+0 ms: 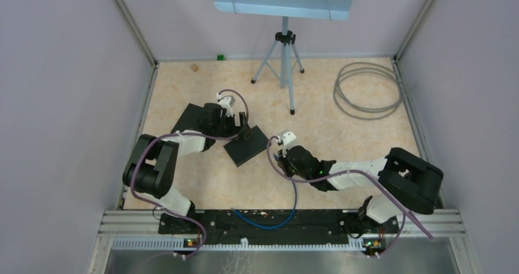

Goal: Insert the plug into the switch port
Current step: Insert the connector into the switch port.

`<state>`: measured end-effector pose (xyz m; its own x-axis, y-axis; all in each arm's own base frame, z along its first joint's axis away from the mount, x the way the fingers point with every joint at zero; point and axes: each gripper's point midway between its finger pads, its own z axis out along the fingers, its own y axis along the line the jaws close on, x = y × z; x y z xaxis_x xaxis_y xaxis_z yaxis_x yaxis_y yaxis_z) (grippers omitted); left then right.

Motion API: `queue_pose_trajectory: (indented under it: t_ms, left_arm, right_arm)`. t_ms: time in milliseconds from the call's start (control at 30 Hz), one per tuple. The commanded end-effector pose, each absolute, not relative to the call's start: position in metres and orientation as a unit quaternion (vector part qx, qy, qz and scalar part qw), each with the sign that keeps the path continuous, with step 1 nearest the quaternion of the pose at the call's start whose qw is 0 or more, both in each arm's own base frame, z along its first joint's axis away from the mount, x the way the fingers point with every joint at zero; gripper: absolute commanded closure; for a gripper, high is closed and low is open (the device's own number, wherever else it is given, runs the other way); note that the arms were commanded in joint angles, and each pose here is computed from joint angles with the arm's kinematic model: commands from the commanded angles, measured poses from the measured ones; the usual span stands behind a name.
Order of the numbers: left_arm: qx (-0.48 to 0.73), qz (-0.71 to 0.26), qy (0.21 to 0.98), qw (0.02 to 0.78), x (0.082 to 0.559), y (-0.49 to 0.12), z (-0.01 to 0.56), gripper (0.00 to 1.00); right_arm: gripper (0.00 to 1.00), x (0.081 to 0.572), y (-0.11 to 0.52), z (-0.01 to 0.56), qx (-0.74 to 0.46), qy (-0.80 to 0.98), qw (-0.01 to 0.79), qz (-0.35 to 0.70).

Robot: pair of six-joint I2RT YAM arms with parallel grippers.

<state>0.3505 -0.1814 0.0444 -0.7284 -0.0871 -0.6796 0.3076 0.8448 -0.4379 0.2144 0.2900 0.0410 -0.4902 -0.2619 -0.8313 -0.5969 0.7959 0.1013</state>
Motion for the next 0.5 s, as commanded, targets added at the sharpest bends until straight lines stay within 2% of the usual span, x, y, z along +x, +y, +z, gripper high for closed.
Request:
queue_pose_trajectory:
  t_ms: [0, 467]
  left_arm:
    - [0.087, -0.305, 0.876, 0.364, 0.345, -0.193, 0.053, 0.01]
    - [0.088, -0.326, 0.87, 0.36, 0.346, -0.202, 0.044, 0.01]
  right_arm:
    - [1.0, 0.233, 0.312, 0.056, -0.228, 0.83, 0.465, 0.208]
    - [1.0, 0.239, 0.322, 0.039, -0.258, 0.829, 0.457, 0.192]
